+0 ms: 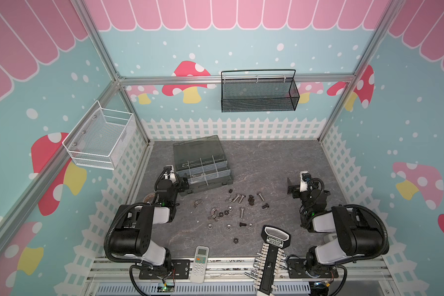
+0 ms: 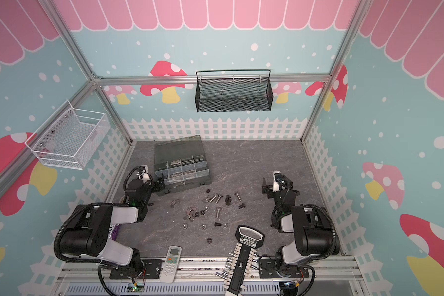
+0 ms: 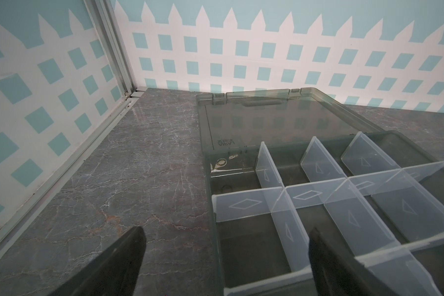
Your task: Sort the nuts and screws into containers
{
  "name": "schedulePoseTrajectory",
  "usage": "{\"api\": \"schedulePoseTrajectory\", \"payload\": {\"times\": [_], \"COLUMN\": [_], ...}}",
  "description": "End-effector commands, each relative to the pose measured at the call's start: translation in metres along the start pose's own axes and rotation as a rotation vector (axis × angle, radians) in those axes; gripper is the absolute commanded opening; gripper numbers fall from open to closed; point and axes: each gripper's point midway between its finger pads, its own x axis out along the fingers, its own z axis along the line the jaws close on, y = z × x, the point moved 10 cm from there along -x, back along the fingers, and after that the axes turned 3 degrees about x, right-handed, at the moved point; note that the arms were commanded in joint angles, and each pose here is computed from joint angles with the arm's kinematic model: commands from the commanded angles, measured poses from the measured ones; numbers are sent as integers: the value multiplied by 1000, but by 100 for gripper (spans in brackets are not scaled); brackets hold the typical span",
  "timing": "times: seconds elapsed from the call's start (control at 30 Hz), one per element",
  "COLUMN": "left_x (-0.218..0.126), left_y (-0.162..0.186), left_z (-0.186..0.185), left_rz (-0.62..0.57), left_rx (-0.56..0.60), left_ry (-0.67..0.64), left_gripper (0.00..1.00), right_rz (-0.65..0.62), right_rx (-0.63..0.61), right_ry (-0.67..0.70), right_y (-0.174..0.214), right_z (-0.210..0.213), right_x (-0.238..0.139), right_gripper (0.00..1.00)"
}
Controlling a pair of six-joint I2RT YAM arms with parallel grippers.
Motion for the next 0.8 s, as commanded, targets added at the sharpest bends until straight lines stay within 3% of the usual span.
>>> {"api": "schedulePoseTrajectory", "payload": {"times": [0.0, 0.27, 0.43, 0.57, 0.77], "left_x": [-3, -21, -38, -49, -61], "left_y": [-7, -27, -51, -71, -88], "left_z": [1, 4, 2, -8, -37], "left_rz": [-30, -60, -115, -162, -137], "left_rx": [-6, -16, -47, -128, -205], "left_ry": [5, -24, -73, -27, 64], "left_gripper": [100, 100, 100, 100, 100], "right_rz": [-22, 41, 137, 232, 338], "right_rx": [-21, -6, 114, 175, 172], "right_ry": [3, 18, 98, 135, 241], "right_y": [-4, -27, -40, -42, -45], "right_z": [-1, -6, -12, -10, 5], "right_x": [1, 14, 14, 17, 16], "right_gripper": [98, 98, 98, 98, 98]}}
